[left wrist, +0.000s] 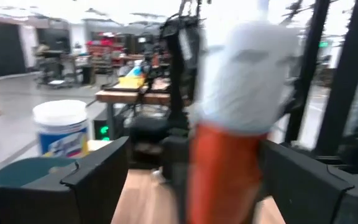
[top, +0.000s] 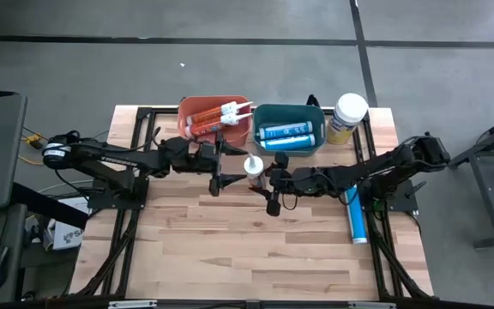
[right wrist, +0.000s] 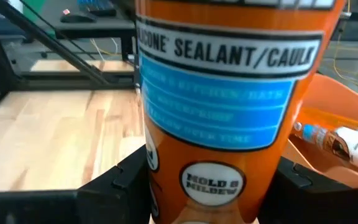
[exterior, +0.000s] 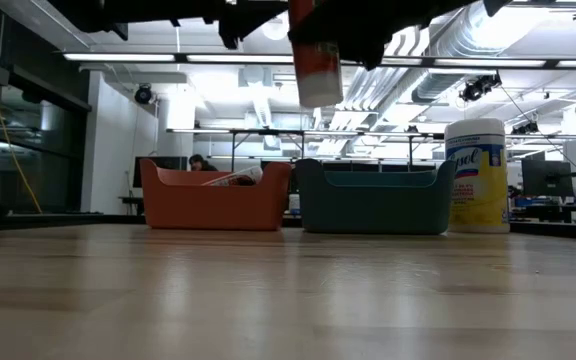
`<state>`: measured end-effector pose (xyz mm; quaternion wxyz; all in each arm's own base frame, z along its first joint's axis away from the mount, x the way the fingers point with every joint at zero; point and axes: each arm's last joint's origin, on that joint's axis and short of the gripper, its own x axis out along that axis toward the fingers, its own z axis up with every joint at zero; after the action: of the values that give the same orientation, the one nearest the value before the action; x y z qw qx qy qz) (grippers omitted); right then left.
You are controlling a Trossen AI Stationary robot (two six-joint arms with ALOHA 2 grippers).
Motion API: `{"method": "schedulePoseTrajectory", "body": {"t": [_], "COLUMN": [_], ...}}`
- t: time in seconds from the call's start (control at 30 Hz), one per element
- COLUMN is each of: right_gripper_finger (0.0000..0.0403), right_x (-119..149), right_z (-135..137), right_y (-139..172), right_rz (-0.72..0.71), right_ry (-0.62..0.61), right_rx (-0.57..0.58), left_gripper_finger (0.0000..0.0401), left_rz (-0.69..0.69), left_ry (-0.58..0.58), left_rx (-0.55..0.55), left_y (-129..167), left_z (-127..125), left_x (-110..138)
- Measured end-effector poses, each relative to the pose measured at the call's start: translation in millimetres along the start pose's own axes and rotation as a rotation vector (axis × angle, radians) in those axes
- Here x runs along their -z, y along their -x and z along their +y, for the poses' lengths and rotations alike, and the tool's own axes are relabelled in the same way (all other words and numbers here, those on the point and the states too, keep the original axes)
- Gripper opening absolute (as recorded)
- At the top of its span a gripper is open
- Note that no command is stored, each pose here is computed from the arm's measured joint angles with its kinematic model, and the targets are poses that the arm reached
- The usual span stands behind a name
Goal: Pick & place silicon tubes, Sealant and Lysol wipes
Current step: Put the orange sealant into the orange bin
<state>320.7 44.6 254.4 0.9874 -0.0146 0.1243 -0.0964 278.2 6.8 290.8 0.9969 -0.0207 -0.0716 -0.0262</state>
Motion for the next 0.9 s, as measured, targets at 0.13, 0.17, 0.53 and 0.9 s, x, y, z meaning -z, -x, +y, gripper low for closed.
{"method": "schedulePoseTrajectory", "body": {"t": [0.13, 0.17, 0.53, 0.9], "right_gripper_finger": [0.0198, 0.0198, 0.0198, 0.0198], "right_x": [0.5, 0.1, -5.5, -0.6], "right_z": [-4.9, -6.1, -19.4, -28.7], "right_y": [-2.0, -2.3, -7.0, -22.9], "right_rz": [0.004, 0.0, -0.047, -0.095], "right_ry": [-0.004, -0.008, -0.041, -0.073], "right_rx": [0.027, 0.033, -0.015, -0.051], "left_gripper_finger": [0.0344, 0.0344, 0.0344, 0.0344], "left_rz": [0.0, 0.001, 0.0, -0.034], "left_ry": [0.007, 0.008, 0.011, 0.01], "left_rx": [0.054, 0.064, 0.069, 0.059], "left_y": [0.1, 0.1, 0.1, 0.2], "left_z": [-1.7, -2.0, -2.1, -1.7], "left_x": [-0.2, -0.2, -0.3, -3.6]}}
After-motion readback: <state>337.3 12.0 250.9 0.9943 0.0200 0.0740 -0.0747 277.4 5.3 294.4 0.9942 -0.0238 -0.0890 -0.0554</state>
